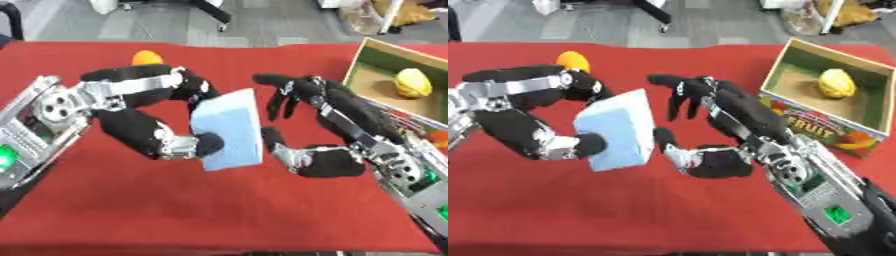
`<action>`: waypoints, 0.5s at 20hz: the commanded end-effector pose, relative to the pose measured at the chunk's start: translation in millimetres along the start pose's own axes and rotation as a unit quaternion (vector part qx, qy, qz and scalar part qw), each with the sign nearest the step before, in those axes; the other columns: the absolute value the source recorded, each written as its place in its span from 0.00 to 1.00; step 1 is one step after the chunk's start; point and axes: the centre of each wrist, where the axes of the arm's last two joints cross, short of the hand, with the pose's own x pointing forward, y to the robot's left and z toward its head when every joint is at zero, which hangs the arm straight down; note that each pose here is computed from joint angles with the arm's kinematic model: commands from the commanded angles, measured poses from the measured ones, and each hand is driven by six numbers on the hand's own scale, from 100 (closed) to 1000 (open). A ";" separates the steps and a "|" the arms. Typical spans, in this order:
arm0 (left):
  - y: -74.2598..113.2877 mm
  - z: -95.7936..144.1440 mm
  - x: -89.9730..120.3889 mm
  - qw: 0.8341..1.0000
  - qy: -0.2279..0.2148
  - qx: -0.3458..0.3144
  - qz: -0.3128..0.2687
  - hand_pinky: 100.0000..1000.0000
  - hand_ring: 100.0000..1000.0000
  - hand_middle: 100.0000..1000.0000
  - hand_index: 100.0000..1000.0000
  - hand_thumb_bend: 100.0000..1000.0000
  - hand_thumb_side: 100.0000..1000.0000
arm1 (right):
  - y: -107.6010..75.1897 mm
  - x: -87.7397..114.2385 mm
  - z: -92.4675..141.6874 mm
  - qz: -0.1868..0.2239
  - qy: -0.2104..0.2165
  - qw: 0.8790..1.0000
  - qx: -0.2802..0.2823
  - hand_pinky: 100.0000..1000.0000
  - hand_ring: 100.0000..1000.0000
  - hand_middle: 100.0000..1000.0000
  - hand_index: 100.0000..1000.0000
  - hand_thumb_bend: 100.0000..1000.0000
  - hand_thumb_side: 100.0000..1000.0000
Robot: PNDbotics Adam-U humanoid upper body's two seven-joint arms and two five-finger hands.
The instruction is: Pick up the objects with one hand, pass them to the other hand, and then place them into the box on the other side of the table.
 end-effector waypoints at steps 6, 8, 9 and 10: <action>5.9 9.4 1.1 0.999 0.036 0.015 -0.018 0.81 0.46 0.41 0.55 0.06 0.49 | -15.4 0.5 1.6 0.038 -0.014 0.999 0.005 0.46 0.63 0.47 0.98 0.12 0.36; 6.5 10.1 -0.8 0.999 0.041 0.016 -0.017 0.81 0.46 0.41 0.55 0.06 0.49 | -16.8 -0.2 2.2 0.048 -0.018 0.998 0.020 0.48 0.64 0.49 1.00 0.16 0.30; 6.9 10.2 -1.3 0.999 0.041 0.016 -0.016 0.81 0.46 0.41 0.55 0.06 0.49 | -17.3 -0.4 2.4 0.053 -0.020 0.998 0.028 0.48 0.65 0.49 1.00 0.16 0.27; 7.4 10.2 -1.3 0.999 0.041 0.016 -0.016 0.81 0.46 0.41 0.55 0.06 0.49 | -17.8 -0.5 2.5 0.057 -0.021 0.998 0.036 0.49 0.65 0.50 1.00 0.17 0.25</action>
